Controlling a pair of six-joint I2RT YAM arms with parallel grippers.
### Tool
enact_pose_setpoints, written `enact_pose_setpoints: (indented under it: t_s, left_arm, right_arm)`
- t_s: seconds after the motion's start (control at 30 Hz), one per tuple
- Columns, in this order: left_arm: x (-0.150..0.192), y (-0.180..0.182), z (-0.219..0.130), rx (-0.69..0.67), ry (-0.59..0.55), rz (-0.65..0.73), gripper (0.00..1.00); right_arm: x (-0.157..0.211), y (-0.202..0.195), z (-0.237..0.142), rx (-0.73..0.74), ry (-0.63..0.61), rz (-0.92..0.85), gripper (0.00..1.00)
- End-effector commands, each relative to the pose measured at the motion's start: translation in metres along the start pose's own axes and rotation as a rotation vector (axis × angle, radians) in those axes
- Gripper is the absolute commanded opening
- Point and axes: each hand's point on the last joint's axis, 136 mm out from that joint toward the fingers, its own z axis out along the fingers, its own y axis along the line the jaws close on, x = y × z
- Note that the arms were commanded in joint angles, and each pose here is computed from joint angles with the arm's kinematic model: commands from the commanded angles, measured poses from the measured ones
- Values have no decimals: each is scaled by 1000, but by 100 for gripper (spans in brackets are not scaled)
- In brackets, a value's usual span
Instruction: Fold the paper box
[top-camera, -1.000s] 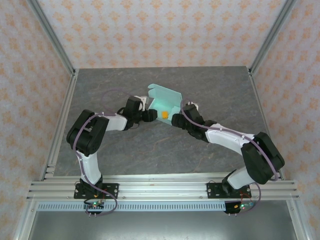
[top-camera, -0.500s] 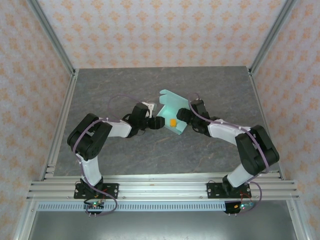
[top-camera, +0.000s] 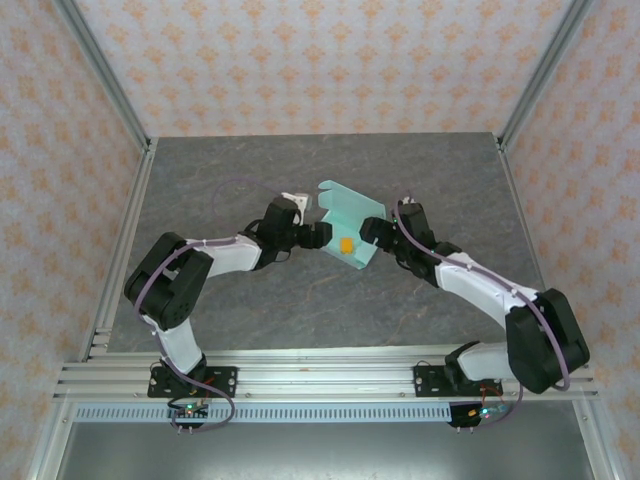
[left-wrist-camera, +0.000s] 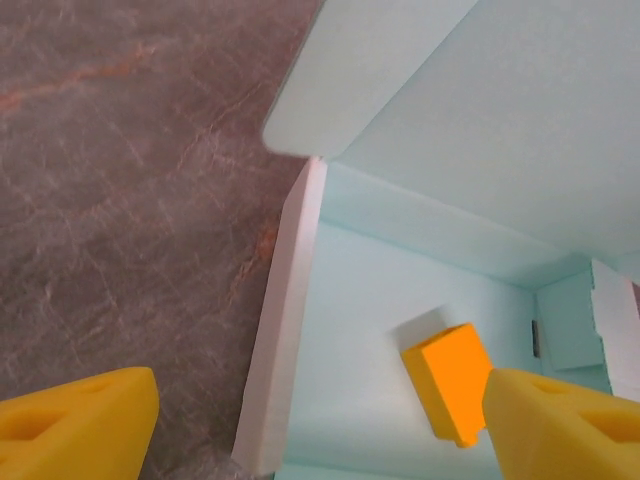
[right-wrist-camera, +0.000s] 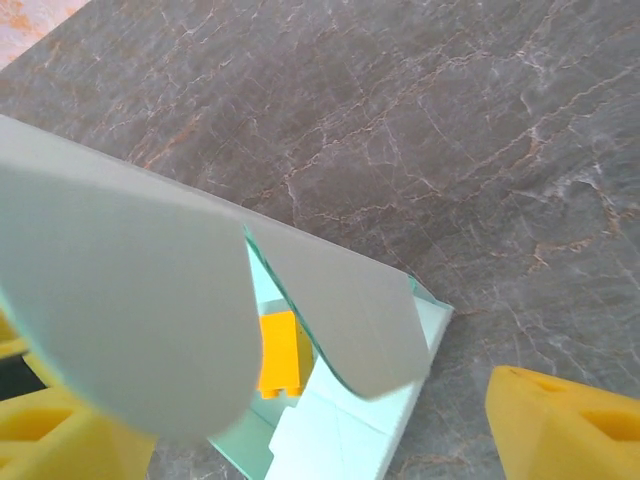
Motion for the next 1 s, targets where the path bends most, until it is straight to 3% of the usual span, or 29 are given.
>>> enact_pose_setpoints:
  t_s: [0.0,0.17,0.43,0.97]
  left_arm:
    - [-5,-6,8,19,12,64,84]
    - [0,-26,16,133,37,67,81]
    - [10,-26,17,137,56,51,78]
    - [23,-40,12,217,79,41,74]
  right_arm:
    - [27,-18,0,57,40,17,80]
    - [40,-16,13,28,33,111,69]
    - [41,-13,27,-10,9,190,51]
    - [44,-11,50,14,47,180,31]
